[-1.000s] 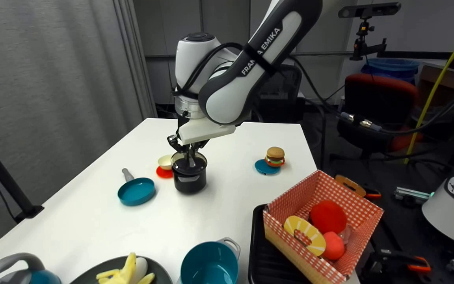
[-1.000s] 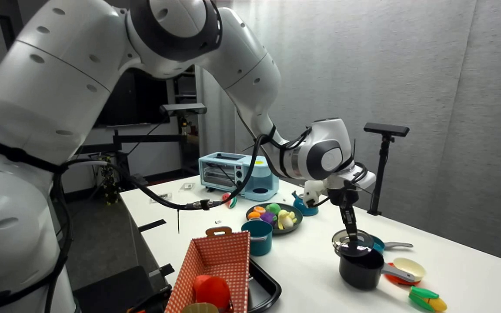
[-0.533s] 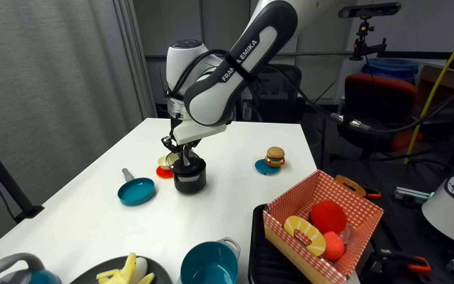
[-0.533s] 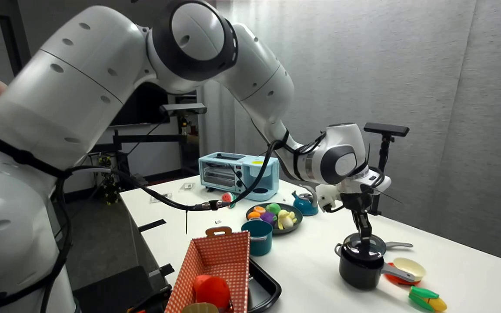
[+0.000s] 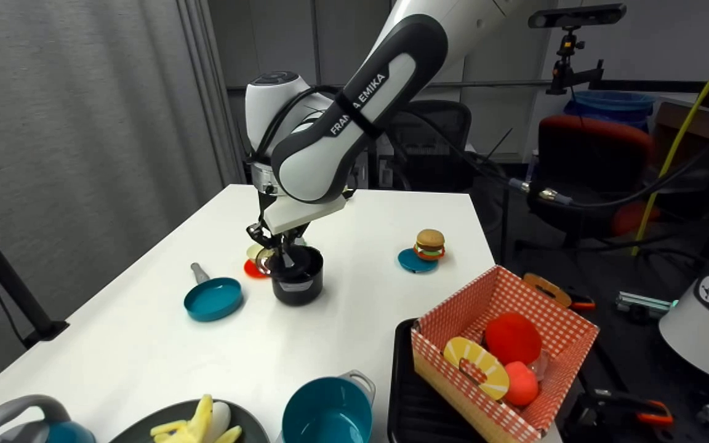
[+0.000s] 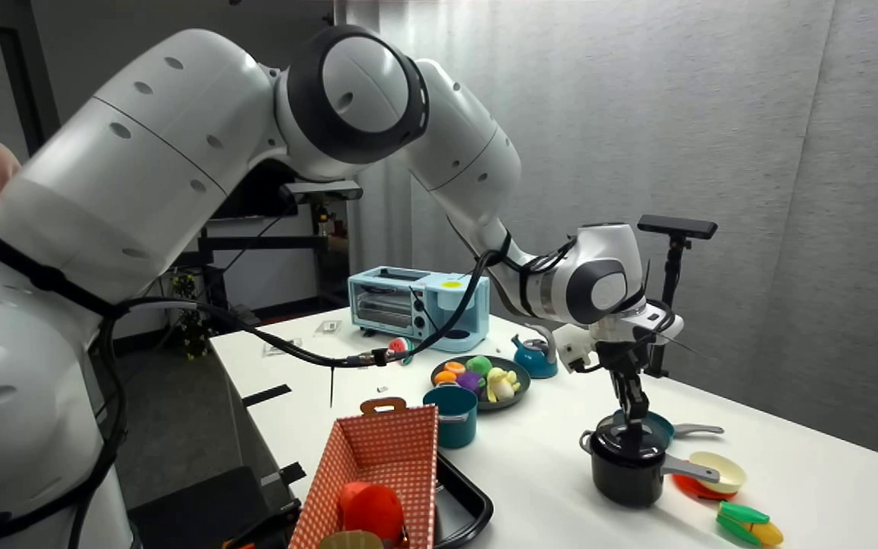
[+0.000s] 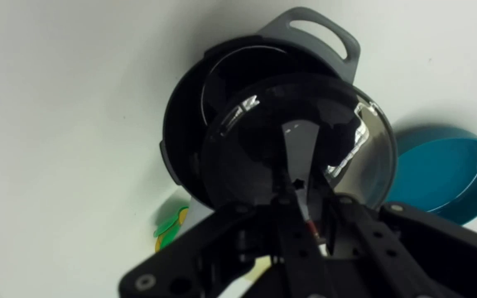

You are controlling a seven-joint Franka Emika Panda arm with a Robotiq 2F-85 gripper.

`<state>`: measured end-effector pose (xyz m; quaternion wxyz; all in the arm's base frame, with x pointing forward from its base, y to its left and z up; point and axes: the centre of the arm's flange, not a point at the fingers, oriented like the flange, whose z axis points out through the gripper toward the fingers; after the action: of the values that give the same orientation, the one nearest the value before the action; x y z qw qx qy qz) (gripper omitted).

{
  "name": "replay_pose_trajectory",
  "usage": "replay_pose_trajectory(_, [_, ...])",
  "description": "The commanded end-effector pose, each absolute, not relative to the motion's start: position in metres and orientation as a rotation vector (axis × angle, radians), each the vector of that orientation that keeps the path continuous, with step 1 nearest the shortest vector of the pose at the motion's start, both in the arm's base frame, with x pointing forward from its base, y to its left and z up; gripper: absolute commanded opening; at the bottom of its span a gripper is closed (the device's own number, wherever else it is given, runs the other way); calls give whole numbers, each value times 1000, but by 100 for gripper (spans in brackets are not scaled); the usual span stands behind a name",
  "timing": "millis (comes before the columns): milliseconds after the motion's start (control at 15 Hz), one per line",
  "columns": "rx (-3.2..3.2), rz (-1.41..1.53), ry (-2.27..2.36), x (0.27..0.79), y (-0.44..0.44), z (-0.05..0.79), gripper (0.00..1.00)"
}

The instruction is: Pick up the lid from the table and put it on the black pot

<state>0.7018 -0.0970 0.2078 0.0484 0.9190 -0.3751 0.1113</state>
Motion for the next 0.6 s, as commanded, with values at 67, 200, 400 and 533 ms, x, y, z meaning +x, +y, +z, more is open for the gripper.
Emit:
replay_pose_trajectory(67, [2828,296,-1127,708,-80,206,4])
replay_pose_trajectory(200, [2826,298,-1125,705,-76,207,4])
replay_pose_trajectory(400, [2825,305,-1127,703,-72,208,4])
replay_pose_trajectory(533, [2821,311,-1138,700,-73,209,4])
